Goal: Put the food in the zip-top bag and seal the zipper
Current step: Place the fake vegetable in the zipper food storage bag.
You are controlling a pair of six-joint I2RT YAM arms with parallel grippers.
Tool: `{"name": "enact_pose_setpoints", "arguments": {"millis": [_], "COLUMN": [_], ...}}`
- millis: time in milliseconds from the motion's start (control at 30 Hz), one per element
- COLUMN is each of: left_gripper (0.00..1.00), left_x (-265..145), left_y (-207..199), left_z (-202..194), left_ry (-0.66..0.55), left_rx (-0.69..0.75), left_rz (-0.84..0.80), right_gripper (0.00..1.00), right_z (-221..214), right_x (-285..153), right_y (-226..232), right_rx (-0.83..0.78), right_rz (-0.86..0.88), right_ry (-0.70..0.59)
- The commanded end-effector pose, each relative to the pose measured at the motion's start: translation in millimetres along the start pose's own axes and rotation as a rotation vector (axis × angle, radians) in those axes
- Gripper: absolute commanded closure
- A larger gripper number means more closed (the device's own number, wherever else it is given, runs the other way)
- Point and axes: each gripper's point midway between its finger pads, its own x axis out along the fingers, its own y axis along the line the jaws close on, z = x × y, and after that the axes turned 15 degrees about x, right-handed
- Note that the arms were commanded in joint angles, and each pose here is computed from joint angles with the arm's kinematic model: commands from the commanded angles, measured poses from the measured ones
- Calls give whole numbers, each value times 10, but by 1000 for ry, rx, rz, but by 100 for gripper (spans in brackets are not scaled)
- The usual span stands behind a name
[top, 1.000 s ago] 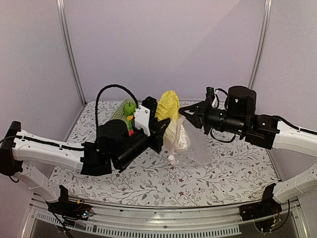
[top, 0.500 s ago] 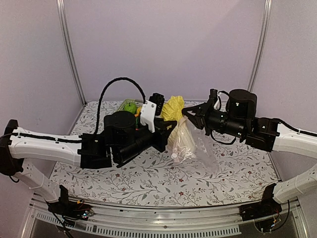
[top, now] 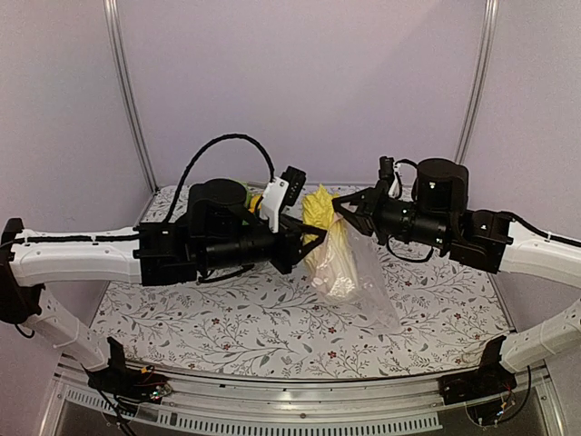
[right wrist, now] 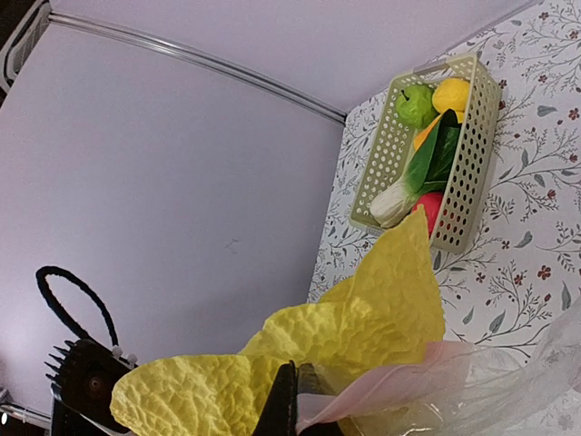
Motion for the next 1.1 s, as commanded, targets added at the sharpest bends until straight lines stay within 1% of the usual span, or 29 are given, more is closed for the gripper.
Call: {"name": "enact_pose_setpoints", "arguments": {"millis": [0,67,133,333,467,600,700,800,867,967,1067], "left_gripper": [99,99,99,99,98,96,92,87,80,68,62], "left_x": [55,115,173,316,355,342,298,278,265,235,174], "left_y": [-209,-155,-107,-54,-51,19,90,72,23,35,119], "left_z": [10,9,-92,-190,-165,-120,-39,127,179,197,181], "left_ry": [58,67,118,185,180,160,121,52,38,38,47], "left_rx": [-55,-86,-114,-129,-135,-138,-149,-162,-154,-146,-136], "left_rz": [-190,-209,-220,-234,-253,-236,-230,-280,-314,-306,-264], "right_gripper": [100,100,100,100,100,100,100,100,100,100,100], "right_z": [-163,-206,-245,-298,-305,-301,-300,-300,-280,-229,-145], "right_x": [33,35,15,-66,-96,-89,-96,-98,-100,-120,-145], "right_y": [300,306,323,391,419,290,230,178,124,41,-66], "right_rx": [-114,-140,-169,-236,-265,-273,-278,-281,-281,-283,-289], "right_rz": [82,89,99,130,134,84,66,53,35,7,-28], "right_ry": [103,127,147,178,183,184,182,181,169,138,88]}}
